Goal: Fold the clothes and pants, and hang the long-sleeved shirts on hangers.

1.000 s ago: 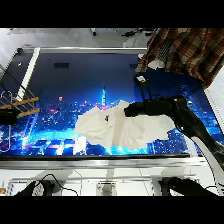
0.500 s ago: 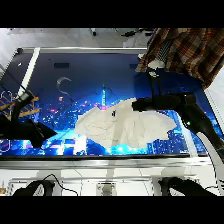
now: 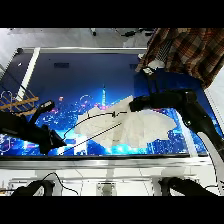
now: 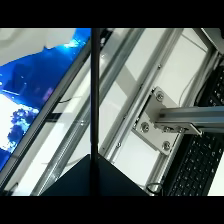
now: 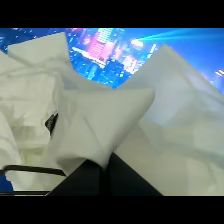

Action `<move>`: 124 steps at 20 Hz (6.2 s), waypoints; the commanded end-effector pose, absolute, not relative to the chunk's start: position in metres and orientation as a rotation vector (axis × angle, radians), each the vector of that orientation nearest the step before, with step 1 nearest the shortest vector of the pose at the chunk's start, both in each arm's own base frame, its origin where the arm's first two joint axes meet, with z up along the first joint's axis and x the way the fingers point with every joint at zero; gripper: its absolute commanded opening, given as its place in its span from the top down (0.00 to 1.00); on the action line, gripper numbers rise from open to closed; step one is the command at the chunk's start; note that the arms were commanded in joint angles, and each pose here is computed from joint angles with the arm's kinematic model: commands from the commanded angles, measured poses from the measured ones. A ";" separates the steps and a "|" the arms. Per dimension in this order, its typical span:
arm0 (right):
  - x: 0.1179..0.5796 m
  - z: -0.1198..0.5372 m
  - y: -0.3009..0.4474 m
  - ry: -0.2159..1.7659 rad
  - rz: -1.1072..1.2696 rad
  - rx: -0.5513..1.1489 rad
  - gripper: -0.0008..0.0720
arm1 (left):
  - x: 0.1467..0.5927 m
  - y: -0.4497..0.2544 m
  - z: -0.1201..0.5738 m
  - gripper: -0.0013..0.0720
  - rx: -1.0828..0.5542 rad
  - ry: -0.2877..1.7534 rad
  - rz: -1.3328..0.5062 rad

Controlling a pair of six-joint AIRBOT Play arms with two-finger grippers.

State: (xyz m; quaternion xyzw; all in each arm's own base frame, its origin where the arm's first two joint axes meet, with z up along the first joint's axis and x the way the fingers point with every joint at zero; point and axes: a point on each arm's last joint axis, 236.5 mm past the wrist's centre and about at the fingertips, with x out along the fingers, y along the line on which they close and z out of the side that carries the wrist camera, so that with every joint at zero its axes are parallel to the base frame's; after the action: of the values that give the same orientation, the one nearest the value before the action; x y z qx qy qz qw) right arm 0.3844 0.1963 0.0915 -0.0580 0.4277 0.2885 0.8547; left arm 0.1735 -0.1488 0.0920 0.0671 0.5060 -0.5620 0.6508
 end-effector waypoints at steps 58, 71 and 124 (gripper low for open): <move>0.382 0.184 0.171 0.565 0.737 -0.706 0.93 | 0.260 -0.207 0.129 0.15 0.105 0.560 -1.089; 0.346 0.195 0.194 0.571 0.858 -0.598 0.93 | 0.293 -0.246 -0.008 0.15 -0.205 0.849 -1.254; 0.378 0.132 0.050 0.985 0.322 -0.862 0.93 | 0.328 -0.268 0.175 0.95 0.138 0.653 -0.879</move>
State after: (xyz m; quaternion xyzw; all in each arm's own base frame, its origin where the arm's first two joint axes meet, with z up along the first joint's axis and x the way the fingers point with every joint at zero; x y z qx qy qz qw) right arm 0.3704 0.0760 0.1238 -0.3821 0.4517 0.2087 0.7787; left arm 0.3352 -0.2568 0.1930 0.0160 0.2890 -0.4430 0.8485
